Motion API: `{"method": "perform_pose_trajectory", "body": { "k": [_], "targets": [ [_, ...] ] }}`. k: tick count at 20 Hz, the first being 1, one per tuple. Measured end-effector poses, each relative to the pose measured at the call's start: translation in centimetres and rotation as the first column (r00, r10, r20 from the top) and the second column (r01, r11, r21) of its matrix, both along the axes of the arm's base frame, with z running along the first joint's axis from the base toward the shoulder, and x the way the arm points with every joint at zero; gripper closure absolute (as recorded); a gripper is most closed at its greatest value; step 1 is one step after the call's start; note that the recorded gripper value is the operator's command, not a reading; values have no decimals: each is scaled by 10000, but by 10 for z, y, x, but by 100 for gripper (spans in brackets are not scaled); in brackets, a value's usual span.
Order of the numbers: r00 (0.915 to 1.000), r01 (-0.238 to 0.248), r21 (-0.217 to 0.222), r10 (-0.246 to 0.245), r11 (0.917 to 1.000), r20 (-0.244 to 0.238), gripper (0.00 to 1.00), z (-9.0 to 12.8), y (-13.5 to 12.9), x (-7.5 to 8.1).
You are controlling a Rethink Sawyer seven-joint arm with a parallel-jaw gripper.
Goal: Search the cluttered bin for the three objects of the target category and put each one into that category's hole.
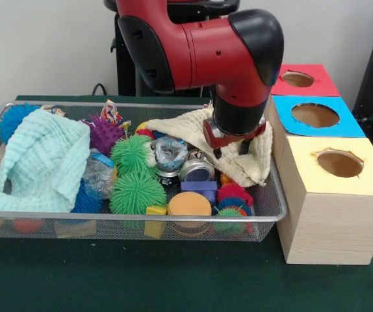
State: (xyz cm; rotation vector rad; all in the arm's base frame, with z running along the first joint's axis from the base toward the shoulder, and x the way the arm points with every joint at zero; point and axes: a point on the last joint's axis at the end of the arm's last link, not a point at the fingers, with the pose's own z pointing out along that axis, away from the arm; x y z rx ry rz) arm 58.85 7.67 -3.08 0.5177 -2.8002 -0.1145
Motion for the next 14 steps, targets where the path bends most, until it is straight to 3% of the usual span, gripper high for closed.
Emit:
{"method": "perform_pose_trajectory", "body": {
  "k": [7,12,14],
  "targets": [
    [9994,104,-273,-95,9996,338,0,54,-28,-7],
    [9979,104,-549,-69,9984,638,0,73,-44,-5],
    [9948,-233,-870,317,9959,965,0,74,-52,-3]
  ]
}}
